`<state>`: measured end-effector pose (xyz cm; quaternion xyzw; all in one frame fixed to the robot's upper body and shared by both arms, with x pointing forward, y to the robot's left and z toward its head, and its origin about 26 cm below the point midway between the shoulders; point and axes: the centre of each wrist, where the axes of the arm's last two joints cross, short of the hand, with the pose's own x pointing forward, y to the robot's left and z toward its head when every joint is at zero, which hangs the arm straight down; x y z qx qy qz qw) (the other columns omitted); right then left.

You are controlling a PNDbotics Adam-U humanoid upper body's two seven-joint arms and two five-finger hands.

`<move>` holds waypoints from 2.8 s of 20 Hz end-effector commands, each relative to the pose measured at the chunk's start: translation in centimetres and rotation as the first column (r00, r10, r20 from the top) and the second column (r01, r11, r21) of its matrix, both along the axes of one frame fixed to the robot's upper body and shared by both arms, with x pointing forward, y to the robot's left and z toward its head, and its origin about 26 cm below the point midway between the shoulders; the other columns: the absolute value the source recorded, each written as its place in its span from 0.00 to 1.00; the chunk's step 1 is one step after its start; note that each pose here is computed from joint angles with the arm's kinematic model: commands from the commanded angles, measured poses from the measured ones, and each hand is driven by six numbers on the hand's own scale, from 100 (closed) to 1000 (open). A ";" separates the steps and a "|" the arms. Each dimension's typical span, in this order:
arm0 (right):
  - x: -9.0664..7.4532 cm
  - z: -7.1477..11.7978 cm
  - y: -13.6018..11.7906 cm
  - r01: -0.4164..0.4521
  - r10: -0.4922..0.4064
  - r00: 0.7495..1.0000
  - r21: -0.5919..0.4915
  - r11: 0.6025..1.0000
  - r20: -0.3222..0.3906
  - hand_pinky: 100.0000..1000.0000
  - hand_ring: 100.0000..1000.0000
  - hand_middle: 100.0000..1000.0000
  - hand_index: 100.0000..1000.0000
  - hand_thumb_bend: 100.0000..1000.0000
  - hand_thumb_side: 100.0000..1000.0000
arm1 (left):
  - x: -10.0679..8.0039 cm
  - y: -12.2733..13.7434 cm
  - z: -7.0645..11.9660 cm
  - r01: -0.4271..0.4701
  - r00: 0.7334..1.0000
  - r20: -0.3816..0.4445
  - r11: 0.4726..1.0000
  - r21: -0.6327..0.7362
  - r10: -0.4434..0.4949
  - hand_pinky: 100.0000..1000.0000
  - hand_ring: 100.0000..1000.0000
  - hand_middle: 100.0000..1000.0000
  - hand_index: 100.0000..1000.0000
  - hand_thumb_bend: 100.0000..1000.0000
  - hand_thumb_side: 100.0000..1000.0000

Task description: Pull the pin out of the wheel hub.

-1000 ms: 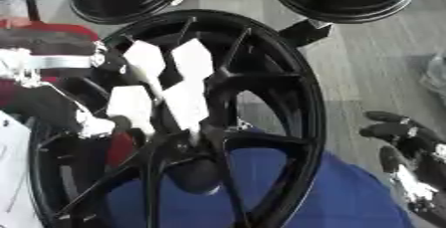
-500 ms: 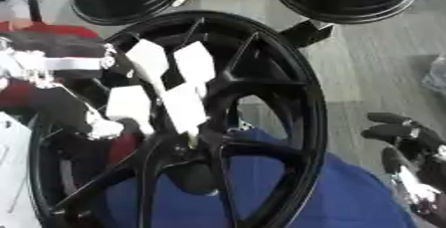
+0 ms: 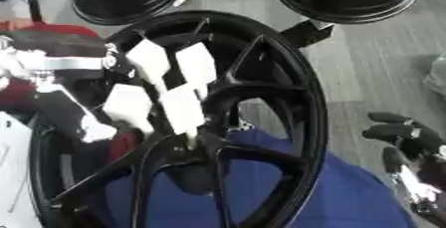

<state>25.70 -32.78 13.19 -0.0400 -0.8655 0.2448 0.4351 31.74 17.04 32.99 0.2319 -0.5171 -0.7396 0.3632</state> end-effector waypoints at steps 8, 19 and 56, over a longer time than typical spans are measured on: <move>-0.3 0.7 -0.3 0.004 -0.004 1.000 -0.007 1.000 0.020 0.88 0.76 0.84 0.74 0.00 0.45 | -1.7 0.8 1.8 -0.013 1.000 0.003 0.999 -0.039 0.013 0.55 0.52 0.31 0.40 0.00 0.12; -0.5 0.5 -0.5 0.004 -0.004 1.000 -0.007 1.000 0.023 0.88 0.76 0.84 0.74 0.00 0.45 | -3.6 1.8 4.4 0.039 0.998 0.045 0.989 -0.142 -0.033 0.53 0.50 0.27 0.37 0.00 0.12; -2.8 -2.3 -1.8 0.161 -0.165 0.985 0.080 0.984 0.053 0.88 0.76 0.84 0.74 0.00 0.46 | -3.8 20.8 -5.2 -0.444 0.715 -0.001 0.454 -0.772 0.699 0.57 0.53 0.34 0.48 0.00 0.27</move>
